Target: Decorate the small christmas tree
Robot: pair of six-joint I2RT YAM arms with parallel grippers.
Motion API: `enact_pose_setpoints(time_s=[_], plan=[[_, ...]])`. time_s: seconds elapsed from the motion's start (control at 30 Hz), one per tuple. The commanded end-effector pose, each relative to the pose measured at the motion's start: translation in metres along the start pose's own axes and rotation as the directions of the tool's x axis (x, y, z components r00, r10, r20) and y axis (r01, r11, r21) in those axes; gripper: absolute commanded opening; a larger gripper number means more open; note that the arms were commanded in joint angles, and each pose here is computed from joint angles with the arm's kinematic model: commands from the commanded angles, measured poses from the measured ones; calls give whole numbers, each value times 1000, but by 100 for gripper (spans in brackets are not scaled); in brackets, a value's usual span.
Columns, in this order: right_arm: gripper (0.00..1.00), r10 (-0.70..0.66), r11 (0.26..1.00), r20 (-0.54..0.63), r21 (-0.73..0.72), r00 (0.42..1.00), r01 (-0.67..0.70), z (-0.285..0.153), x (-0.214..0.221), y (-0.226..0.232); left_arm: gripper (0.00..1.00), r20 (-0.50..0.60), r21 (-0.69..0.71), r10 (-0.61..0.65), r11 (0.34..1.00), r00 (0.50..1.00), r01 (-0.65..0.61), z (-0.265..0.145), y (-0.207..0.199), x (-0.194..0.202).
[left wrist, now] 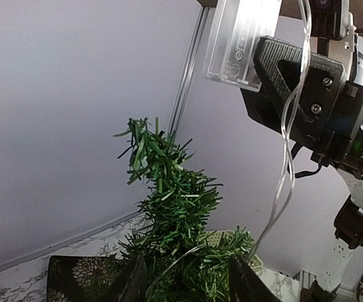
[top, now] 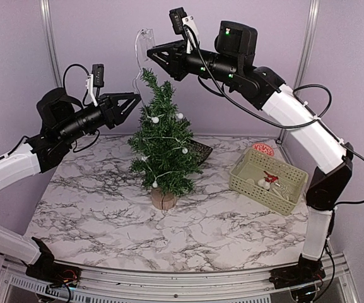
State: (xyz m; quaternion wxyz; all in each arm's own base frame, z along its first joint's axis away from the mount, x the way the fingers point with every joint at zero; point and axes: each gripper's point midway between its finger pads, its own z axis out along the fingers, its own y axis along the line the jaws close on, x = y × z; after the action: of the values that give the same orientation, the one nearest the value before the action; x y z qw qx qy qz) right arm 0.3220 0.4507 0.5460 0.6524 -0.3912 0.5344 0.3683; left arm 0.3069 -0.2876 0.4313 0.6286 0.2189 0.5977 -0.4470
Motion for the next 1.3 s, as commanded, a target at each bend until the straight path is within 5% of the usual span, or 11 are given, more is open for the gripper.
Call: enact_pose_setpoints(time_s=[0.0,0.3,0.5,0.67,1.0,1.17,1.27], plan=[[0,-22,1000,59,7,998,21,-8,-25,-2,45,-17,108,9,994,1000,-7,10,-19,-6],[0,-24,1000,67,8,997,23,-6,-25,-3,40,-41,149,-9,989,999,15,11,-23,4],[0,-29,1000,71,8,997,29,-7,-28,-3,43,-5,63,13,998,1000,-13,-10,-12,3],[0,-34,999,72,5,997,34,-6,-27,-2,45,-20,121,22,992,1000,-19,-20,-25,7],[0,-36,999,73,-5,997,37,-5,-26,-1,44,-2,155,38,987,999,-37,3,-31,-9],[0,-40,999,68,2,997,40,-3,-23,-2,29,-14,217,33,976,999,-29,17,-41,-11],[0,-49,999,68,16,997,48,-4,-24,-5,13,-14,202,45,979,999,-41,14,-37,-11]])
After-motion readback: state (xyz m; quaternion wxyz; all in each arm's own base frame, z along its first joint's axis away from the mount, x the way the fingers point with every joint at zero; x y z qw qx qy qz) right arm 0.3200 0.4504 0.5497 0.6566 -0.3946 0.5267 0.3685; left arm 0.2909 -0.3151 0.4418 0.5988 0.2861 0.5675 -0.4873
